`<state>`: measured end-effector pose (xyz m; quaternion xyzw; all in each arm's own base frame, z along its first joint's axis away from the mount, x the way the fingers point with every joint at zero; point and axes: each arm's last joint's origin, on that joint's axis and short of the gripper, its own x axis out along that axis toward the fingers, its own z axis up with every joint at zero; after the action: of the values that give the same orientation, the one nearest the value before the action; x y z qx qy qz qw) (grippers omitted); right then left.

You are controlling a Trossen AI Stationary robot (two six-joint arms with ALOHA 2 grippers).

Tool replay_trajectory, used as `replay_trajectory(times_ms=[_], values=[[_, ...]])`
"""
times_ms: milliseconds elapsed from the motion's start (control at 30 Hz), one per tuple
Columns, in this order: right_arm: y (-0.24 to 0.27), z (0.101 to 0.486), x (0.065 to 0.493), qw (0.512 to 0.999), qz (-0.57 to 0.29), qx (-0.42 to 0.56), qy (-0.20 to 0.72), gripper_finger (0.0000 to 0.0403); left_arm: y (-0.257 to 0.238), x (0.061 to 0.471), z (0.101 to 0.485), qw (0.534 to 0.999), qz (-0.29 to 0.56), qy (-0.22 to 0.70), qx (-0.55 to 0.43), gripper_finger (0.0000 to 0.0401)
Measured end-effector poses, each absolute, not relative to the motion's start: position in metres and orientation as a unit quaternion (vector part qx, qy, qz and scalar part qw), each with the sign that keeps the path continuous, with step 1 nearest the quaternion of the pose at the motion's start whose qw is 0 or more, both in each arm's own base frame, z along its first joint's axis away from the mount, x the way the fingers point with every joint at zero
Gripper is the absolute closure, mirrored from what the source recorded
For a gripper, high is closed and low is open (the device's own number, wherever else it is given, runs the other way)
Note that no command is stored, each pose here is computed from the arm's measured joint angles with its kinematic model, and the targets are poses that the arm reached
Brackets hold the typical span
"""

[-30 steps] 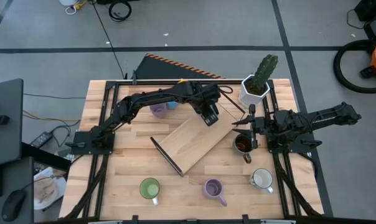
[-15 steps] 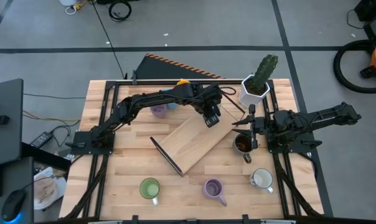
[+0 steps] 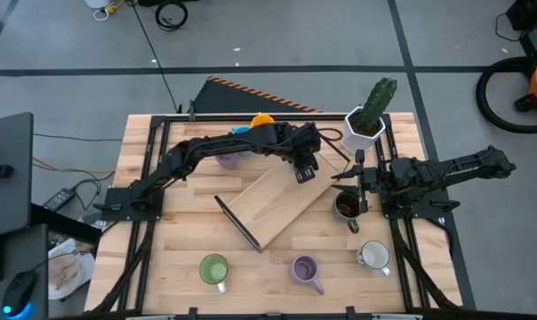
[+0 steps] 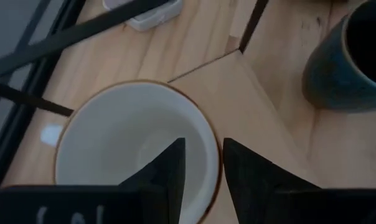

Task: Place coffee mugs
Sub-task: Put the blue patterned mug on the shelf

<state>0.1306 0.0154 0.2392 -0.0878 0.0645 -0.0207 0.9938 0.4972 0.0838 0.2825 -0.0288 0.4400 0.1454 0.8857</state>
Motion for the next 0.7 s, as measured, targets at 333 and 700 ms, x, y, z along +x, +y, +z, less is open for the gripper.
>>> replay_trajectory(times_ms=[333,700], values=[[0.015,0.238,0.13,0.993,-0.02,-0.088,0.071,0.0289,0.087,0.503,0.279,0.89,0.146,0.432,0.024,0.0287],[0.015,0.237,0.13,0.993,-0.021,-0.088,0.075,0.0289,0.085,0.495,0.299,0.898,0.149,0.414,0.019,0.0287]])
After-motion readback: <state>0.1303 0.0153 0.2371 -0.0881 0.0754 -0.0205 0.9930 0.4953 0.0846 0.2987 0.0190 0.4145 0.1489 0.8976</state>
